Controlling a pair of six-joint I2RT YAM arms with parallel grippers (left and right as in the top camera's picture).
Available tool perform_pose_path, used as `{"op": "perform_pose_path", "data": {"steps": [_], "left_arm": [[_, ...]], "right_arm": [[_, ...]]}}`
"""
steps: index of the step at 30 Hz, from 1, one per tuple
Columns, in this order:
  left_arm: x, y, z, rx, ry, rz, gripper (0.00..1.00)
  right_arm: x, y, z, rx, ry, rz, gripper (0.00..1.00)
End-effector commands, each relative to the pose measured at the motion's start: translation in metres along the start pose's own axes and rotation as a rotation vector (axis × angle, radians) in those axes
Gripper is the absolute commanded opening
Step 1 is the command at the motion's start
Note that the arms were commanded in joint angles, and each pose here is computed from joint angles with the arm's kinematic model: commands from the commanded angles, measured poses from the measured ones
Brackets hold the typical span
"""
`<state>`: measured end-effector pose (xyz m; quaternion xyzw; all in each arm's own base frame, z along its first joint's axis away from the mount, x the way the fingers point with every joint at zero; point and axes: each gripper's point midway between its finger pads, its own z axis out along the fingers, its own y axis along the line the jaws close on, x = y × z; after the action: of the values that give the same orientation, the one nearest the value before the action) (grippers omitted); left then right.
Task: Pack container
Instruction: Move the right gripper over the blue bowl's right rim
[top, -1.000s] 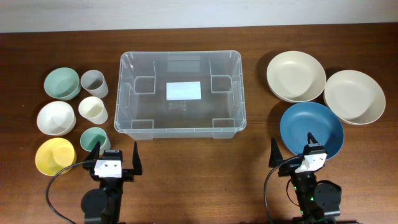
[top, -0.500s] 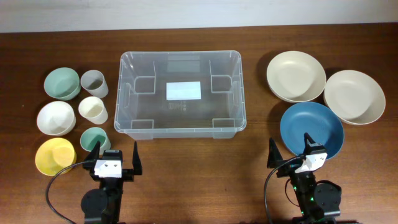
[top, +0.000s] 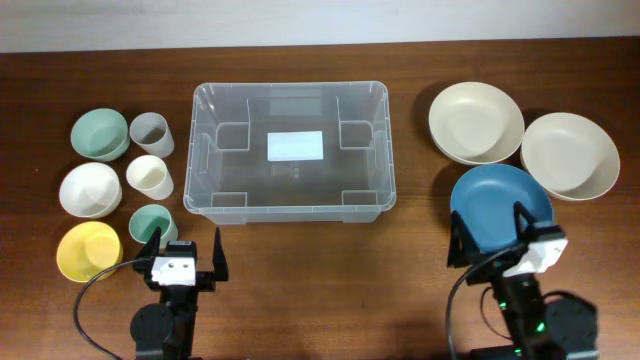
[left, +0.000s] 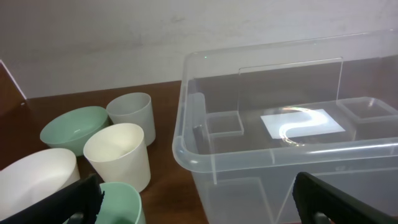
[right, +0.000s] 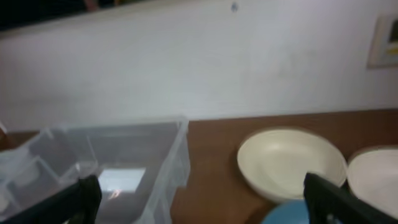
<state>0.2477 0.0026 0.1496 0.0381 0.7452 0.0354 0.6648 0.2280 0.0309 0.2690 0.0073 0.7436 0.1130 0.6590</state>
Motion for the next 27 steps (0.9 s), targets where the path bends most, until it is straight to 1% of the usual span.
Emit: {"op": "perform_pose_path", "data": {"steps": [1,4,7,10,11,15,18,24,27], "left_arm": [[0.003,0.003,0.000,-0.014,0.010,-0.010,1.00],[0.003,0.003,0.000,-0.014,0.010,-0.010,1.00],[0.003,0.003,0.000,-0.014,0.009,-0.010,1.00],[0.003,0.003,0.000,-0.014,0.010,-0.010,1.00],[0.003,0.003,0.000,-0.014,0.009,-0.010,1.00],[0.003,0.003,0.000,-0.014,0.010,-0.010,1.00],[0.003,0.003,0.000,-0.014,0.010,-0.010,1.00],[0.003,0.003,0.000,-0.014,0.009,-0.010,1.00],[0.003,0.003,0.000,-0.014,0.010,-0.010,1.00]], "right_arm": [[-0.023,-0.002,0.008,0.047,0.106,0.065,0.99],[-0.031,0.007,0.020,0.025,0.253,0.082,0.99],[-0.025,0.025,0.029,-0.056,0.428,0.122,0.99],[-0.018,0.014,0.043,0.007,0.509,0.121,0.99],[-0.014,0.005,0.047,0.066,0.532,0.140,0.99],[0.006,-0.054,0.041,0.427,0.579,0.405,0.99],[0.018,-0.090,0.029,0.587,0.594,0.557,0.99],[0.040,-0.149,-0.005,0.821,0.635,0.732,0.99],[0.055,-0.164,-0.017,0.889,0.684,0.800,0.99]]}}
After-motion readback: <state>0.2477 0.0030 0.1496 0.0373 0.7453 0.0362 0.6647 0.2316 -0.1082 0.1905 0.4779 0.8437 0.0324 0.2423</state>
